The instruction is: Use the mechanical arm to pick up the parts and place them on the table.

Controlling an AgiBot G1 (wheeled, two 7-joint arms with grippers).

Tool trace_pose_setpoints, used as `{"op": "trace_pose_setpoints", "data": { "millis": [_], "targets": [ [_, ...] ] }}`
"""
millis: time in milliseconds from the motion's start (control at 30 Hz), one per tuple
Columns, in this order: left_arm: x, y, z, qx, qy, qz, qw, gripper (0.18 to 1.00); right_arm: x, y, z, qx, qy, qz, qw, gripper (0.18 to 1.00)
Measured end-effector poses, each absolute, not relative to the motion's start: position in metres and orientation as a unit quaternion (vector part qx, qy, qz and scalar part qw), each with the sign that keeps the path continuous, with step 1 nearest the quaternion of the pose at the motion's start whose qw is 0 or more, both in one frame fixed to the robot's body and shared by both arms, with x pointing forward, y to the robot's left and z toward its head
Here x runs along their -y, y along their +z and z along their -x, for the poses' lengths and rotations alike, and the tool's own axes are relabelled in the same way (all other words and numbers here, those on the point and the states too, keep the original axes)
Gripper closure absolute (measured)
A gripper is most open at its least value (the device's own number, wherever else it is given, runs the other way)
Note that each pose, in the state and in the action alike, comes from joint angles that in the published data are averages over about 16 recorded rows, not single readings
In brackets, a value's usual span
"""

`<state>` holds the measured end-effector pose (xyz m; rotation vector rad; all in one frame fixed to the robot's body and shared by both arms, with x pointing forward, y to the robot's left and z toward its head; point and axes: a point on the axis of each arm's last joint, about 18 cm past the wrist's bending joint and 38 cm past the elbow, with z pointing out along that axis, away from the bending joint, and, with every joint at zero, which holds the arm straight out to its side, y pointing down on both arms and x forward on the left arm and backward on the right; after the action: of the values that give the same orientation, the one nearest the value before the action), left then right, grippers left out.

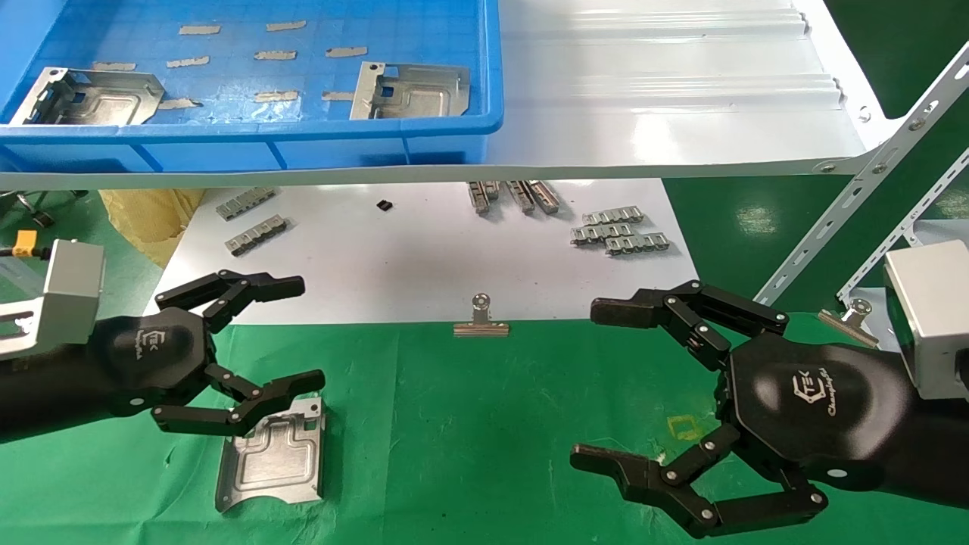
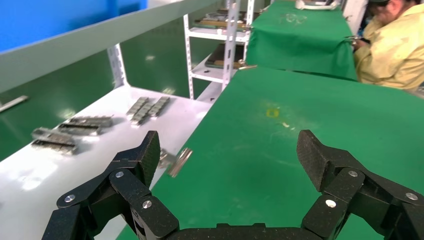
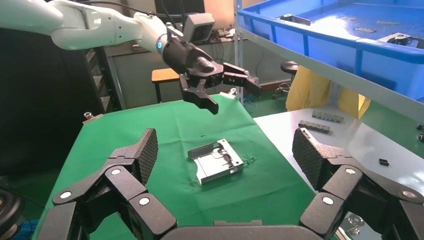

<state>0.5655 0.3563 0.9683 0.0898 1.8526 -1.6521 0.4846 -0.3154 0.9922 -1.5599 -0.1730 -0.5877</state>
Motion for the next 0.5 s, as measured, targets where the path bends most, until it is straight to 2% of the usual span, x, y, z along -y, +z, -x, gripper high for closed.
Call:
{"op": "trace_pose_setpoints", "data": {
  "millis": [500],
  "targets": [
    [-0.334, 0.98, -0.536, -0.7, -0.649, -0.06, 0.293, 0.183, 0.315, 0.992, -0.485, 0.077, -0.261, 0.692, 0.669, 0.178]
  ]
}}
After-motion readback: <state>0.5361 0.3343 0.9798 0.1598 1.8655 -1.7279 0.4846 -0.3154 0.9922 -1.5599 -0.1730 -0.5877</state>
